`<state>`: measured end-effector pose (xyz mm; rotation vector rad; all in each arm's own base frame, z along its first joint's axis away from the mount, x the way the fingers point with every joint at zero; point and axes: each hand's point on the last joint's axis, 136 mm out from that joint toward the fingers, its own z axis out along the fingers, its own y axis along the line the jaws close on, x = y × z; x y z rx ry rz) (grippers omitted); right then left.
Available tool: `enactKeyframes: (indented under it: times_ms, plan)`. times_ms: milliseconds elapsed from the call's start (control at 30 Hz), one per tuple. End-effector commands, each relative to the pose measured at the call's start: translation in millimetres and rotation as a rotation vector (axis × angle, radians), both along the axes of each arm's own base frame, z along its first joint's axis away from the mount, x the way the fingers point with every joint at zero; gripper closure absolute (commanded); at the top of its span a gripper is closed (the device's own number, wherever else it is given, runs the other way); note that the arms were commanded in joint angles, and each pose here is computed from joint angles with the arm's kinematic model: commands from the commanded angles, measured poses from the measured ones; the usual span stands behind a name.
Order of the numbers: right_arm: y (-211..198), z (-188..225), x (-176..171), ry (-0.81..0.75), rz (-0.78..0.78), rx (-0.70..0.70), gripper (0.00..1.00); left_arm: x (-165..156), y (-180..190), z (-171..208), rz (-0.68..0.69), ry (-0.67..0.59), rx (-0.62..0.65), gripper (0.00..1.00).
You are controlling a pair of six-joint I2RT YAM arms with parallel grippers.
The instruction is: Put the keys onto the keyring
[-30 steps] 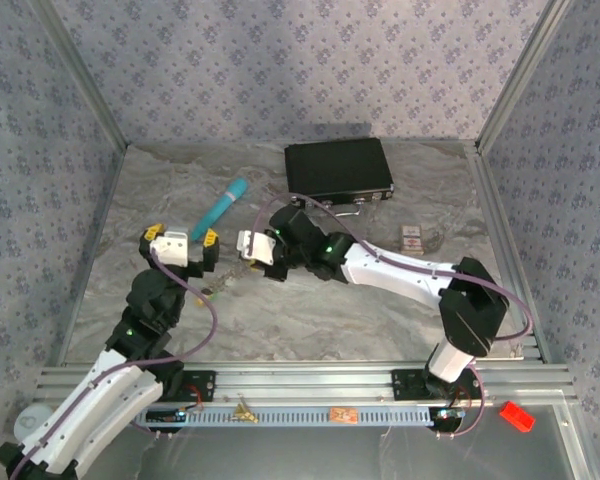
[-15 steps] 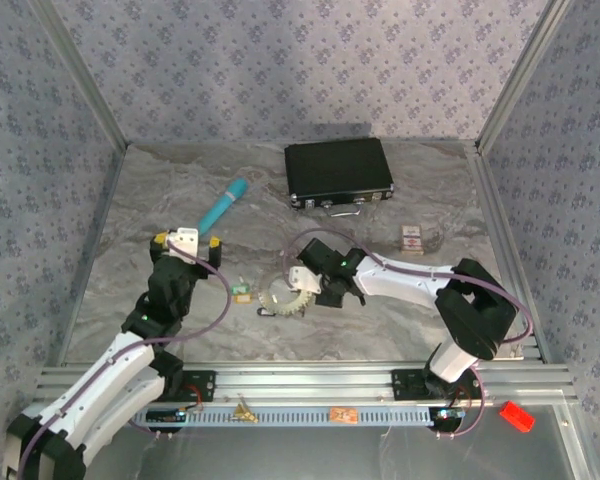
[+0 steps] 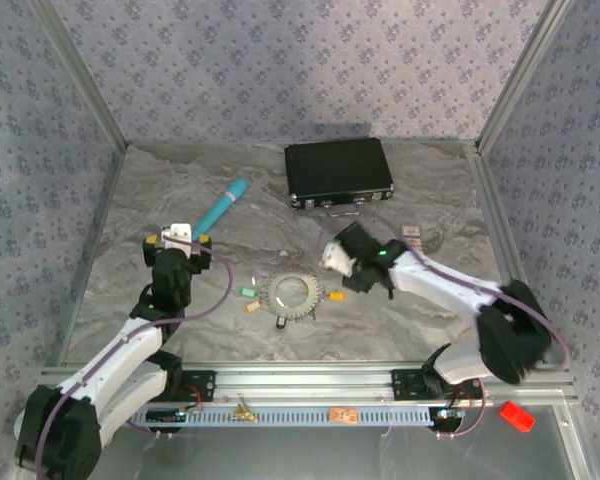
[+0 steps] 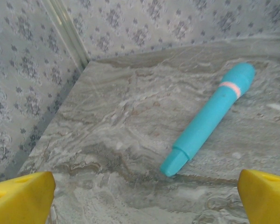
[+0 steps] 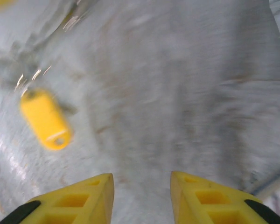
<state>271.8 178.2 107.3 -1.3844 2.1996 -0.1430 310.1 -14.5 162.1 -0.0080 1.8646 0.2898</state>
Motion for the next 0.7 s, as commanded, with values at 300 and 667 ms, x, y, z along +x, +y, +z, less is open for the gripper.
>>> enactKeyframes:
  times_ms: [300, 667]
  plan:
    - [-158.8, 39.7, 96.1, -0.54, -0.795, 0.596, 0.51, 35.0, 24.7, -27.1, 0.051, -0.034, -0.108, 0.01]
    - [-169.3, -6.9, 103.7, -0.528, -0.722, 0.673, 0.54, 65.5, 18.7, -48.8, -0.065, -0.043, -0.118, 0.0]
